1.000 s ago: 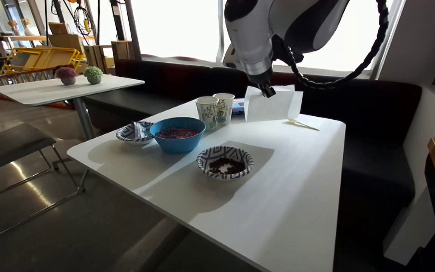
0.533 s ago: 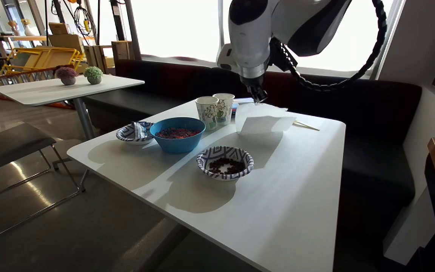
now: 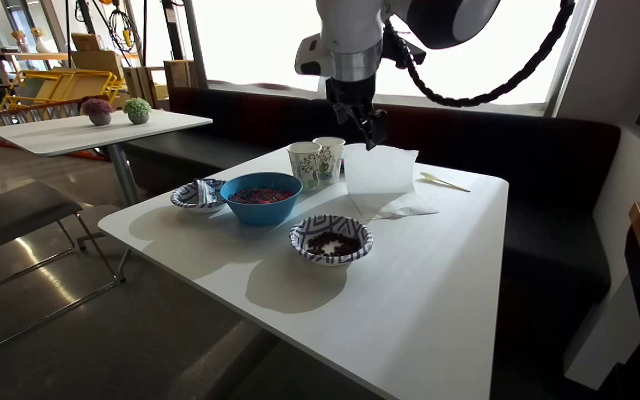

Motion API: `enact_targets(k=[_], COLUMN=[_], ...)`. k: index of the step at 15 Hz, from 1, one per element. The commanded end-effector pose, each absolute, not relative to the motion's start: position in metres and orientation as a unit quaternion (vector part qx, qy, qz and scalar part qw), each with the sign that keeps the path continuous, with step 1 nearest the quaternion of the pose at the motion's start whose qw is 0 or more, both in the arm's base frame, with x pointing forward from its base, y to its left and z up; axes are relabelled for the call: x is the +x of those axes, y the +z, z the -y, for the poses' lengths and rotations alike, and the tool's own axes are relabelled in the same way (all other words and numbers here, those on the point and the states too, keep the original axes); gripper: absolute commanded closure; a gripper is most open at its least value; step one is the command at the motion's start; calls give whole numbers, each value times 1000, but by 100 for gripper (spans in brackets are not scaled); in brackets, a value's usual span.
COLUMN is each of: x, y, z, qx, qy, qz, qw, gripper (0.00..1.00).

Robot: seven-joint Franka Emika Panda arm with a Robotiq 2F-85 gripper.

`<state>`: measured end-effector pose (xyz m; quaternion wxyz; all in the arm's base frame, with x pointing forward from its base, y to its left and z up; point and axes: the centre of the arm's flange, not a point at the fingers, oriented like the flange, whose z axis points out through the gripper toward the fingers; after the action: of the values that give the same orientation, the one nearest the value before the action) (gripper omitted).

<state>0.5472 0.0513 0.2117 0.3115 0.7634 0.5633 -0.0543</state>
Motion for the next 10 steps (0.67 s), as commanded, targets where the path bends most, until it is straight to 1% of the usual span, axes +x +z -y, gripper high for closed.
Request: enact_targets(k=[1,5,6,7,8,10], x=[525,493,486,479,487,480], y=[272,314,325,336,307,332], z=[-85,-121,-125,-123,-119,-124], qx=[755,765,774,783,771,775], qy=[-130,-237,-264,-275,-251,-264], qz=[-590,-568,-542,-511,-546,-527], qw=[253,191,196,224,212,228], gripper=[0,0,0,0,0,0])
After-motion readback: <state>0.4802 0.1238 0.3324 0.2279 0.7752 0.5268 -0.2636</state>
